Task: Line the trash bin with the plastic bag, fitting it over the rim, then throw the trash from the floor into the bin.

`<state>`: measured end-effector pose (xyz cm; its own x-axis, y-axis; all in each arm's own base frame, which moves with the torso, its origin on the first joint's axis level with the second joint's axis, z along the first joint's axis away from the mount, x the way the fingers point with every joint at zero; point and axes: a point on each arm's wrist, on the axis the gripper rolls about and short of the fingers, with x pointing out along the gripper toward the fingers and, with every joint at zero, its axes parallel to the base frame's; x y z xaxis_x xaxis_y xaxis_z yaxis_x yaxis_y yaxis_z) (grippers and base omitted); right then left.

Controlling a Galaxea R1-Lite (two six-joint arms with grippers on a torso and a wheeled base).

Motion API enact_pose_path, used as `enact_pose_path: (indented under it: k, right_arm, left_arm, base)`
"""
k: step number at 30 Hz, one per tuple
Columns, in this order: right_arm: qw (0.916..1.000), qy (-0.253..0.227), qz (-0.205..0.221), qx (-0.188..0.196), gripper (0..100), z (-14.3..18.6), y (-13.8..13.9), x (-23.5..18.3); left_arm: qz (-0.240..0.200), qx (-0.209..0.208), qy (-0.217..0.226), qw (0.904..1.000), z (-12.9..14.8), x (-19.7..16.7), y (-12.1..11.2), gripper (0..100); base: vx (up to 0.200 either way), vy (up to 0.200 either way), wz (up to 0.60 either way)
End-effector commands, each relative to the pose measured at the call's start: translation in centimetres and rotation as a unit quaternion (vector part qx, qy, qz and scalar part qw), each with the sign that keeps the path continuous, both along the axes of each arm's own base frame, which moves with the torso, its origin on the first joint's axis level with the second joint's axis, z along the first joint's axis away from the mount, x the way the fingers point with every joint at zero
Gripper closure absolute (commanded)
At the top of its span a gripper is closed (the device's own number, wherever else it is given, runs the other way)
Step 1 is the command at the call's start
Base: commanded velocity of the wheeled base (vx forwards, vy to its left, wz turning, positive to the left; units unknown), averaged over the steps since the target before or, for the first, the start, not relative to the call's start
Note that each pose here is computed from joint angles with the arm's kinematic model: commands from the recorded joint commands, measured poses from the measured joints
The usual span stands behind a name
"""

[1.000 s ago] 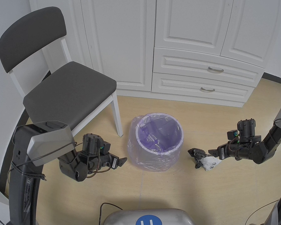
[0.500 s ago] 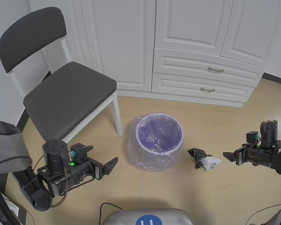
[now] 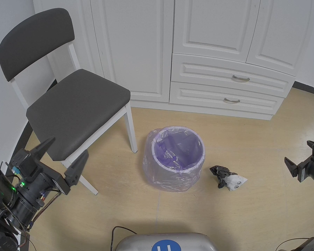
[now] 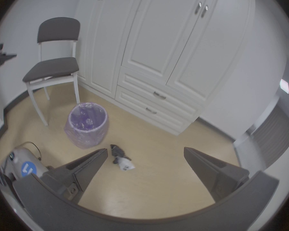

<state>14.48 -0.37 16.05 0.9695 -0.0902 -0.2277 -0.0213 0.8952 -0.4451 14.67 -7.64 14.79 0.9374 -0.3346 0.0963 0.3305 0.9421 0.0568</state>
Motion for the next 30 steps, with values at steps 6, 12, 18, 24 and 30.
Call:
enact_pose_path:
  k: [6,12,18,24,30]
  right_arm:
    - [0.9991,-0.042,0.009,-0.002,0,3.3,0.3,-3.8]
    - [0.9581,0.144,-0.048,0.243,0,7.2,2.0,2.6]
    - [0.8915,0.298,-0.154,0.305,0,3.6,2.9,10.4]
    - [0.8824,0.328,-0.164,0.295,0,-3.1,3.7,15.9]
    - [0.8822,0.332,-0.166,0.29,0,-6.0,3.9,17.3]
  left_arm:
    - [0.074,0.019,-0.052,0.9958,1.8,-0.5,1.3,0]
    - [0.069,0.03,-0.025,0.9968,2.8,-0.6,1.2,0]
    - [0.067,0.034,0.0,0.9972,3.8,-1.8,1.8,0]
    - [0.065,0.007,0.026,0.9975,5.9,-3.4,2.6,0]
    - [0.061,0.007,0.036,0.9975,6.6,-4.5,3.2,0]
  base:
    - [0.0,0.0,0.0]
    - [0.0,0.0,0.0]
    - [0.0,0.0,0.0]
    - [0.0,0.0,0.0]
    - [0.0,0.0,0.0]
